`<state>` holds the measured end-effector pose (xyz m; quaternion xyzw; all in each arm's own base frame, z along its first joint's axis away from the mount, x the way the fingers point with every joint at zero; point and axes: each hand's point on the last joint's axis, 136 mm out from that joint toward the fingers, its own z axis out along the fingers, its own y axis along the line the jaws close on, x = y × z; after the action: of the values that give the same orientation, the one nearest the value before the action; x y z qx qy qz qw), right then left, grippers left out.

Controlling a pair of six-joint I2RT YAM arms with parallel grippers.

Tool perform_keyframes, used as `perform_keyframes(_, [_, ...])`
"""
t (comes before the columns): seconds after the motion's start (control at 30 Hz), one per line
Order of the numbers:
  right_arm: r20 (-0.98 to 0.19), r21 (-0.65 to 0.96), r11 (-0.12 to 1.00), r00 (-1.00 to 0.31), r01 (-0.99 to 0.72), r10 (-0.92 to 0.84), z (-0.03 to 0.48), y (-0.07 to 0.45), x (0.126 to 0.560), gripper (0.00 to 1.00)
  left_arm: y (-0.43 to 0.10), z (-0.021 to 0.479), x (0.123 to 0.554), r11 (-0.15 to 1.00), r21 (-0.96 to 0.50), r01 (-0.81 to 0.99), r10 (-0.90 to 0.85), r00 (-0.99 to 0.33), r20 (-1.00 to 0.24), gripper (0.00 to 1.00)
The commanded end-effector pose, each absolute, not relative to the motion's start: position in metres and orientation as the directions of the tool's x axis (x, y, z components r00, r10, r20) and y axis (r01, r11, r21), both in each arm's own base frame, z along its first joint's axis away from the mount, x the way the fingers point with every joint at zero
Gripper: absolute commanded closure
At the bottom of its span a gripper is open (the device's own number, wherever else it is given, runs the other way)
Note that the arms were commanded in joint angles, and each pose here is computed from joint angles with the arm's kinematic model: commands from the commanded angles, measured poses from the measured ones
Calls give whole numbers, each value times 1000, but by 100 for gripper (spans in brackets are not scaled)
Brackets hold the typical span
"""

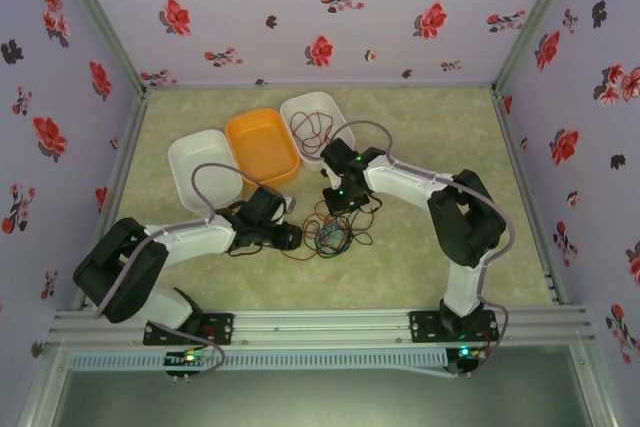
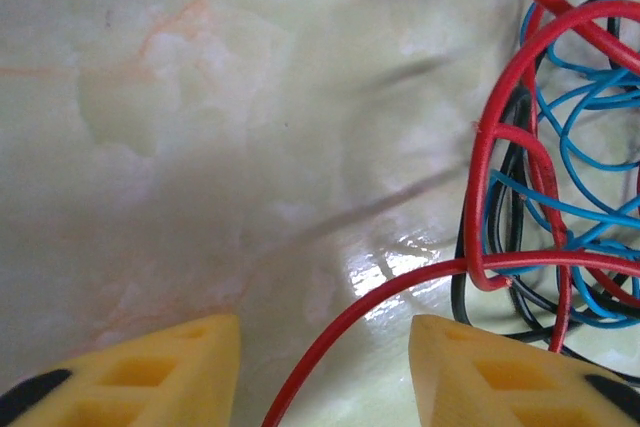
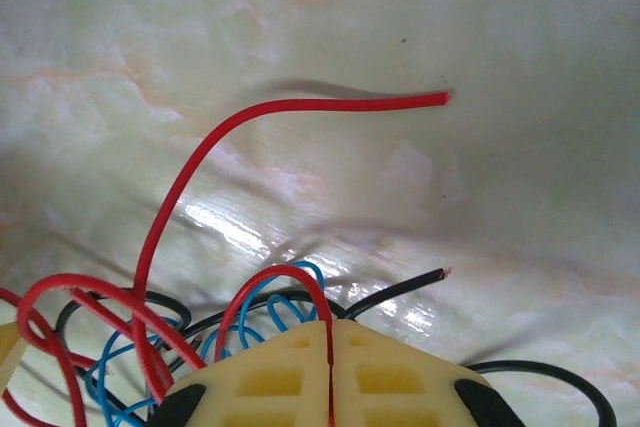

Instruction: Untangle the cables

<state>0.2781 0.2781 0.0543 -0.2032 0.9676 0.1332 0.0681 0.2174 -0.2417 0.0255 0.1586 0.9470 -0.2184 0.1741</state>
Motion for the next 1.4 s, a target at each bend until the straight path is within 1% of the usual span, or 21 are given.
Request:
perform_keyframes(0.0, [-272,225,895,-907,-385,-322,85,272,289,93,-247,30,220,846,-357,396,238,-879,-412,64])
perform_keyframes(0.1, [-313,204,916,-910,-345,-273,99,261,297,93,-245,32,222,852,-346,393,233,-876,-422,69])
perform_keyframes(0.27, [-367,186,937,-906,-295,-212,115,243,305,93,-238,30,224,866,-317,387,231,-872,-432,82])
perform_keyframes(0.4, [-409,181,949,-897,-257,-165,127,232,311,93,-231,25,224,881,-292,372,229,-876,-425,87])
perform_keyframes(0.6, [-446,151,967,-887,-206,-119,145,213,318,94,-226,24,223,891,-278,358,223,-880,-420,90])
perform_keyframes(0.9, [-590,87,979,-801,-183,-97,210,188,322,95,-218,20,225,907,-253,335,213,-886,-412,100])
perform_keyframes(1.37, [-774,-77,994,-623,-81,-111,313,130,314,95,-213,16,224,915,-237,326,215,-892,-397,100])
